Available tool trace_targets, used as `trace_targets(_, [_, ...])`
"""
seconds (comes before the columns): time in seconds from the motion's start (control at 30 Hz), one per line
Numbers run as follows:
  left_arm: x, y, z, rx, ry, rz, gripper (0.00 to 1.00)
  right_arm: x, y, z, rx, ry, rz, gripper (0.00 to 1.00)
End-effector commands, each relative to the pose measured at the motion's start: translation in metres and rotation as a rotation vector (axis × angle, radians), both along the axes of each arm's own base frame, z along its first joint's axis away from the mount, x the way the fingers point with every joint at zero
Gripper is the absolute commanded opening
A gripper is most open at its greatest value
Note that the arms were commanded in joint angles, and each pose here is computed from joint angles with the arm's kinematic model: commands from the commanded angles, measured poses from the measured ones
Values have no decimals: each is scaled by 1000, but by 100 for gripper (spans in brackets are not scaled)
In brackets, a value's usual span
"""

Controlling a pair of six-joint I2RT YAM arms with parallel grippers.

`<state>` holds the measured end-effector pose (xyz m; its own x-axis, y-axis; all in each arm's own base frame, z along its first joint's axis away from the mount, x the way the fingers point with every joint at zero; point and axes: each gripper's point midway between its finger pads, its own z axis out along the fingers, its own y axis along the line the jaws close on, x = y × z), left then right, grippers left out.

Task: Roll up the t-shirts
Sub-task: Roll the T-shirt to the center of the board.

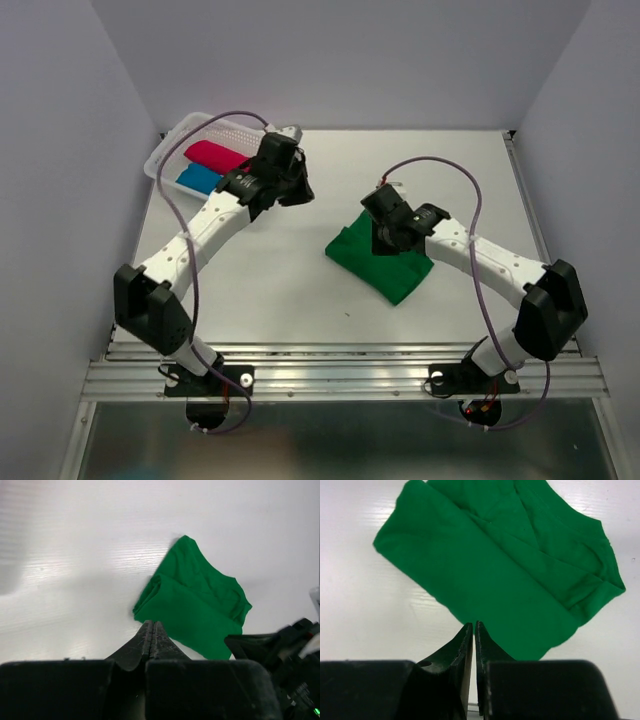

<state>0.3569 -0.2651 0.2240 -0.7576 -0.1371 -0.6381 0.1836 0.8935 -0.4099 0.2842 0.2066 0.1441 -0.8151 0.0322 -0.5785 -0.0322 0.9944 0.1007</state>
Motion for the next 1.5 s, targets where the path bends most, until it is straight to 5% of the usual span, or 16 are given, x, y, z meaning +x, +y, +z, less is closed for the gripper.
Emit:
trace_targets(0.0, [-23, 39, 11, 6, -7, 81, 3, 17, 8, -22, -16, 2, -21, 11])
trace_targets(0.23, [-58, 72, 21, -38, -31, 173, 3, 5, -6, -118, -143, 127, -51, 9])
trace_targets(0.47, [-77, 103, 41, -53, -102, 269, 4, 8, 1, -53, -56, 31, 13, 13])
trace_targets(0.63, [-82, 111, 50, -95, -130, 317, 6, 7, 0, -3, -104, -23, 110, 40])
trace_targets(0.73, [-83, 112, 47, -110, -129, 335, 6, -3, 4, -7, -203, -15, 211, 67])
trace_targets(0.9, [-83, 120, 42, -98, -139, 372, 6, -15, 17, -22, -410, -58, 375, 99])
trace_targets(1.1, [-82, 138, 48, -71, -192, 446, 10, -5, 7, -38, -615, -135, 472, 100])
trace_targets(1.47, [-75, 136, 36, -49, -182, 446, 12, -13, 22, -58, -542, -145, 638, 97])
